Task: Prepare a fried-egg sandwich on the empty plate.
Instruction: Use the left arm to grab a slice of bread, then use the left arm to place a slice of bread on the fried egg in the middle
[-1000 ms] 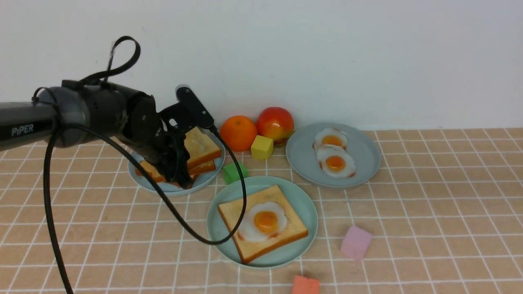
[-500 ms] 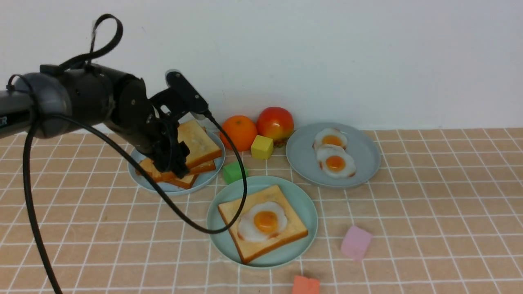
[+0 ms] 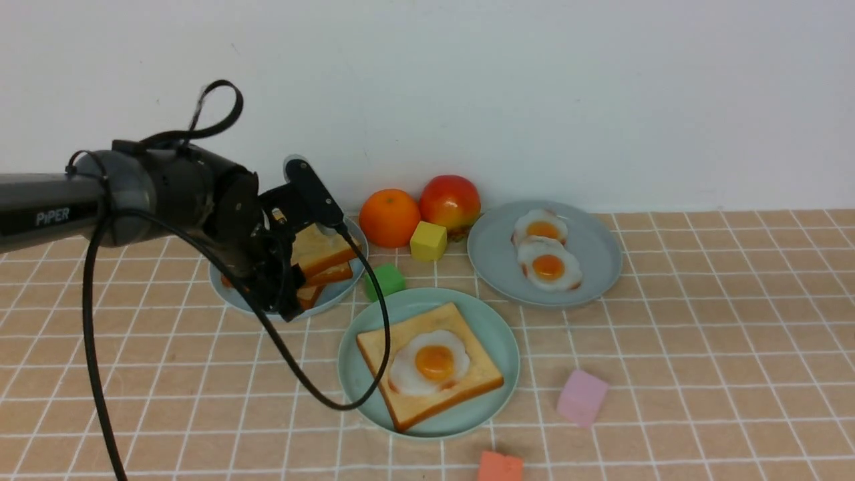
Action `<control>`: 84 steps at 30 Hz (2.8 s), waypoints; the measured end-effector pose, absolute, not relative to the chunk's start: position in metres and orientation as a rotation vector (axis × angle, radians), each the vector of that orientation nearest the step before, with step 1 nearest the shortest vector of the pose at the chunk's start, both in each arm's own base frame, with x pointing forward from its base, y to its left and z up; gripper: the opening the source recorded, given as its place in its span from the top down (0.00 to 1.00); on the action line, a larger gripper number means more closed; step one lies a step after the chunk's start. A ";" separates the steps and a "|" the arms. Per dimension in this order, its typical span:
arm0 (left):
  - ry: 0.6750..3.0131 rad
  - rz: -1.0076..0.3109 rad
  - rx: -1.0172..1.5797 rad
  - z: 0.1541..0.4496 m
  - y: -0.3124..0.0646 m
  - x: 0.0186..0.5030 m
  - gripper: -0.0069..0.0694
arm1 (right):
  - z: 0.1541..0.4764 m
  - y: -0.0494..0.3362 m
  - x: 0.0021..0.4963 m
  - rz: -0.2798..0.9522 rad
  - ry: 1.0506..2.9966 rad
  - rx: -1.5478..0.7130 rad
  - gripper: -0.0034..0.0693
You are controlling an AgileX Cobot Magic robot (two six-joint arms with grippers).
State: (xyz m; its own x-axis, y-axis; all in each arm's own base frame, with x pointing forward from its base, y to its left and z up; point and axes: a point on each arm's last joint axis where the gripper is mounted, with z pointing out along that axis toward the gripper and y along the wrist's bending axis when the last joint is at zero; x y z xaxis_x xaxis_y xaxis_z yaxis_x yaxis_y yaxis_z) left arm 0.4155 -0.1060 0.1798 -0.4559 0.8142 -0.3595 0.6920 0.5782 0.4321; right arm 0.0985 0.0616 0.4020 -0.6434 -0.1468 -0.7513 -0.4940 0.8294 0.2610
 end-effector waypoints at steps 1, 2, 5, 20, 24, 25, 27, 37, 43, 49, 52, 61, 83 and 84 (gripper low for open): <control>2.277 0.304 1.200 0.179 -0.106 0.416 0.37 | 0.402 0.062 0.099 0.582 2.239 -0.467 0.91; 2.276 0.306 1.203 0.179 -0.106 0.416 0.37 | 0.402 0.062 0.099 0.580 2.239 -0.469 0.91; 2.270 0.315 1.216 0.175 -0.106 0.418 0.47 | 0.402 0.062 0.099 0.574 2.234 -0.482 0.91; 2.197 0.320 1.166 0.235 -0.112 0.398 0.69 | 0.402 0.062 0.098 0.578 2.235 -0.488 0.91; 2.181 0.215 1.093 0.270 -0.144 0.371 0.69 | 0.402 0.062 0.098 0.582 2.236 -0.488 0.91; 2.189 0.179 1.078 0.274 -0.155 0.362 0.69 | 0.402 0.062 0.098 0.583 2.238 -0.490 0.91; 2.202 0.118 1.078 0.275 -0.177 0.344 0.69 | 0.401 0.062 0.097 0.583 2.243 -0.492 0.91; 2.141 0.127 1.430 0.209 -0.243 0.288 0.71 | 0.400 0.063 0.095 0.601 2.262 -0.503 0.90; 2.115 0.167 1.471 0.202 -0.244 0.292 0.71 | 0.400 0.063 0.094 0.609 2.273 -0.509 0.90; 2.132 0.186 1.481 0.202 -0.242 0.291 0.71 | 0.400 0.064 0.094 0.615 2.274 -0.509 0.89; 2.135 0.187 1.483 0.201 -0.242 0.291 0.71 | 0.400 0.064 0.094 0.619 2.273 -0.509 0.89; 2.171 0.148 1.458 0.197 -0.243 0.290 0.71 | 0.400 0.064 0.094 0.619 2.266 -0.505 0.89; 2.199 0.106 1.409 0.208 -0.241 0.285 0.44 | 0.402 0.064 0.096 0.616 2.246 -0.494 0.88; 2.206 0.095 1.398 0.210 -0.241 0.284 0.44 | 0.402 0.064 0.096 0.617 2.246 -0.494 0.88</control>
State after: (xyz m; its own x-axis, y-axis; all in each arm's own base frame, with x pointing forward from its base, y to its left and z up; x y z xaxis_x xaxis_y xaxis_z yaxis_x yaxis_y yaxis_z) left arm 0.2843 -0.2411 0.2102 -0.3302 0.8597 -0.3898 0.8232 0.4643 0.3267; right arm 0.0960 0.0640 0.4018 -0.6502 -0.1588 -0.7429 -0.5162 0.8098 0.2787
